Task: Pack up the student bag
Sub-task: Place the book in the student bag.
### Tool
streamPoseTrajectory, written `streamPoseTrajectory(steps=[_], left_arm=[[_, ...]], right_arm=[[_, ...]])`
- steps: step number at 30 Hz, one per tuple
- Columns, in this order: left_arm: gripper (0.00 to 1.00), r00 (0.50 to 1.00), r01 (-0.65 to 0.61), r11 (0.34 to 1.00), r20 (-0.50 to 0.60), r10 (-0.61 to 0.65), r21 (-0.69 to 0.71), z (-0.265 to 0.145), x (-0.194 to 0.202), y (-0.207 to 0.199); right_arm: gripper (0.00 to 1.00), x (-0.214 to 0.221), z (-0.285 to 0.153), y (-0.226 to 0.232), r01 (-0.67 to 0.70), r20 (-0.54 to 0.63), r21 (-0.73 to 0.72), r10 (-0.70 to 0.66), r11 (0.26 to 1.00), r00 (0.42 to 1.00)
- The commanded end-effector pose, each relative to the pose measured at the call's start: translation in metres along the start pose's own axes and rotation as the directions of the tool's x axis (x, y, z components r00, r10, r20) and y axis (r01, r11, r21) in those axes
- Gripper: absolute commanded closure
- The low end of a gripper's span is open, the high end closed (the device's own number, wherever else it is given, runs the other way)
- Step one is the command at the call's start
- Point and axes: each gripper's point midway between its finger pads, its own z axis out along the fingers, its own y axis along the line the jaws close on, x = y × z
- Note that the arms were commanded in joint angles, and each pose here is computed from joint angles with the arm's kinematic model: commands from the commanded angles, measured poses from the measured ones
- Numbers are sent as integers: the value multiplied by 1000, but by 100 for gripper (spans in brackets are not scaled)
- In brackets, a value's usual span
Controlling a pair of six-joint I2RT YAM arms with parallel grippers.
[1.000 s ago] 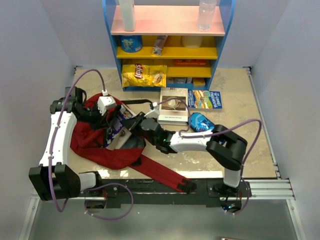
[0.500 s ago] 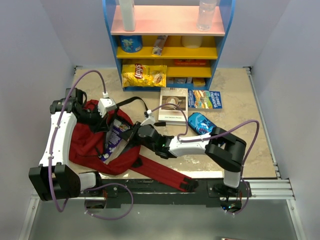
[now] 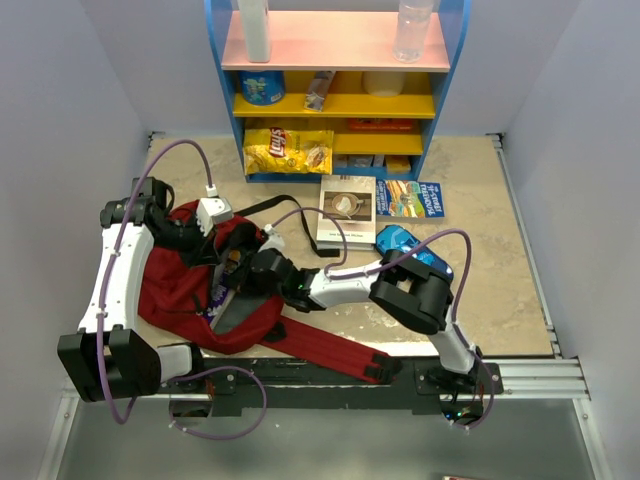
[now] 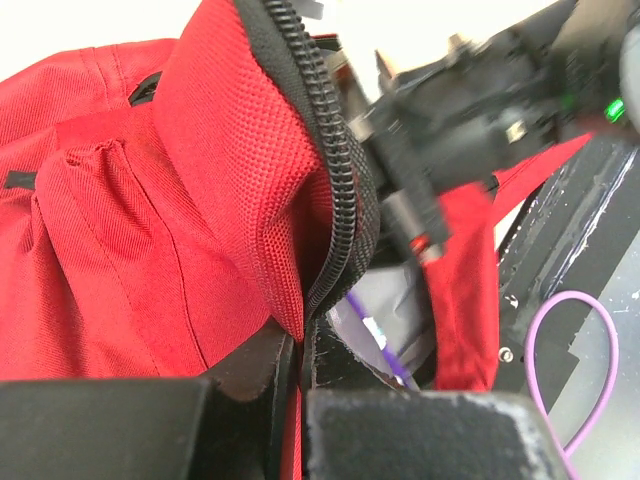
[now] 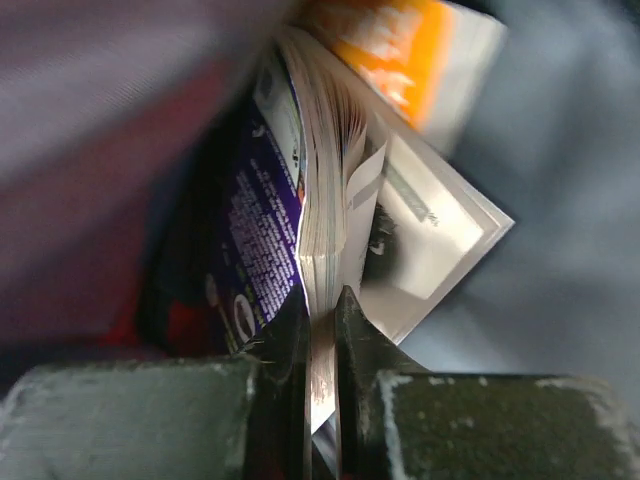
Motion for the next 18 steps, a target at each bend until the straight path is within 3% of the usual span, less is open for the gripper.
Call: streamPoseTrajectory(steps=[1, 6, 7, 11, 14, 18], left_arm=[[100, 991, -80, 996, 108, 77, 30, 0, -24, -7], [100, 992, -75, 996, 105, 70, 41, 2, -22, -8], [100, 992, -75, 996, 106, 70, 43, 2, -21, -8], [100, 992, -76, 996, 102, 72, 38, 2, -21, -7], [100, 992, -76, 997, 99, 73, 34, 1, -21, -7], [100, 993, -76, 997, 95, 73, 29, 2, -20, -5]], right_arm=[[100, -29, 7, 56, 60, 120, -94, -48, 994, 992], [100, -56, 0, 43, 9, 232, -44, 2, 999, 973], [96, -54, -1, 43, 9, 222, -45, 2, 999, 975], [54, -36, 5, 32, 37, 135, 2, -37, 999, 990], [41, -36, -4, 20, 76, 120, 40, -80, 996, 990], [39, -55, -33, 19, 95, 156, 5, -94, 995, 983]])
